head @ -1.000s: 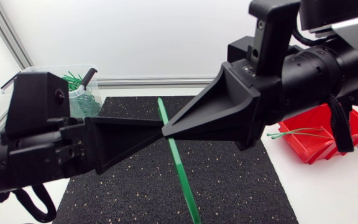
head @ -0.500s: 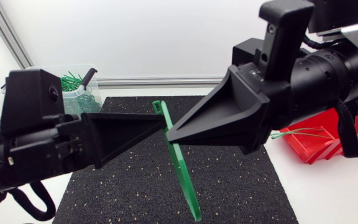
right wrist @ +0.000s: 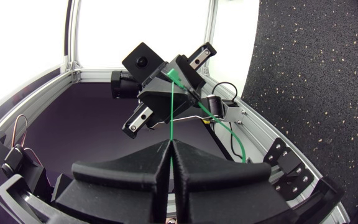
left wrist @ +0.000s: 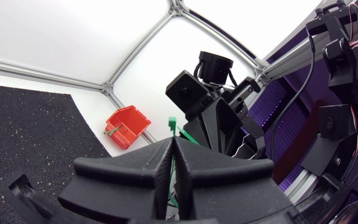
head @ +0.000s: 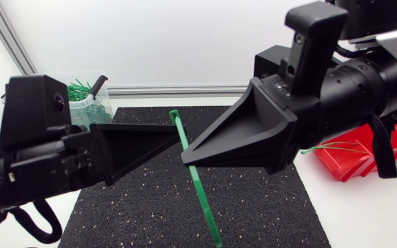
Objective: Take a green cable tie from the red box, thread the tail through the head to close it, then place it in the transparent bin on the left.
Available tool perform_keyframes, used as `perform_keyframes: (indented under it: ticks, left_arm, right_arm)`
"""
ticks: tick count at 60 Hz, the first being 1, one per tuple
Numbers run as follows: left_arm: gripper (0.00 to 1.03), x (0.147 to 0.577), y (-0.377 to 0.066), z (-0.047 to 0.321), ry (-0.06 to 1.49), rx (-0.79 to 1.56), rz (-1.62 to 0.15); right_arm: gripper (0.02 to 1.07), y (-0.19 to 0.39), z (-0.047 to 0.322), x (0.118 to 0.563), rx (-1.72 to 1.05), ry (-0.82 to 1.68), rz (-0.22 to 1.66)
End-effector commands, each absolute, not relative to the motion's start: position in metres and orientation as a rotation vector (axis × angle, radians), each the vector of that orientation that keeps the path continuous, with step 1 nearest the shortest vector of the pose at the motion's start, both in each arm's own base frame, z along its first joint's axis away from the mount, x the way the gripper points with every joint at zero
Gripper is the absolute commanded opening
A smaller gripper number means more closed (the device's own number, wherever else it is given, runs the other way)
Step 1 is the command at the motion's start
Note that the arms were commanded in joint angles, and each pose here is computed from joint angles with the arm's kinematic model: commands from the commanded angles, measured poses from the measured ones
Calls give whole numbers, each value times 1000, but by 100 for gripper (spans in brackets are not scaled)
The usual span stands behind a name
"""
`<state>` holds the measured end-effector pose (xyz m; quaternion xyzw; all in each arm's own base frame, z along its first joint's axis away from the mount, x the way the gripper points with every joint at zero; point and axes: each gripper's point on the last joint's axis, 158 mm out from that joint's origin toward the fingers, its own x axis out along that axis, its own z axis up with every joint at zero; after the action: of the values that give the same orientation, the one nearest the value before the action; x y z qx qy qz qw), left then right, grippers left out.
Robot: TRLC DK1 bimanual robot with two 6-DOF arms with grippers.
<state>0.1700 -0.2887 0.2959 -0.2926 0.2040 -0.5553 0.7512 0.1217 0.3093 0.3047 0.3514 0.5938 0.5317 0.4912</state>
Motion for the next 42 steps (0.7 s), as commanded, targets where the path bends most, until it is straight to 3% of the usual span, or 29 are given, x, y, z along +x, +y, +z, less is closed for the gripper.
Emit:
perform_keyframes:
  ticks: [1,42]
  left_arm:
    - [4,169,-291,308,415,-635,-1232]
    - [4,146,-300,303,381,-549,-1277]
  right_arm:
    - [8,311,298,121,869,1480,1276]
    - [8,314,298,137,886,1464,1260]
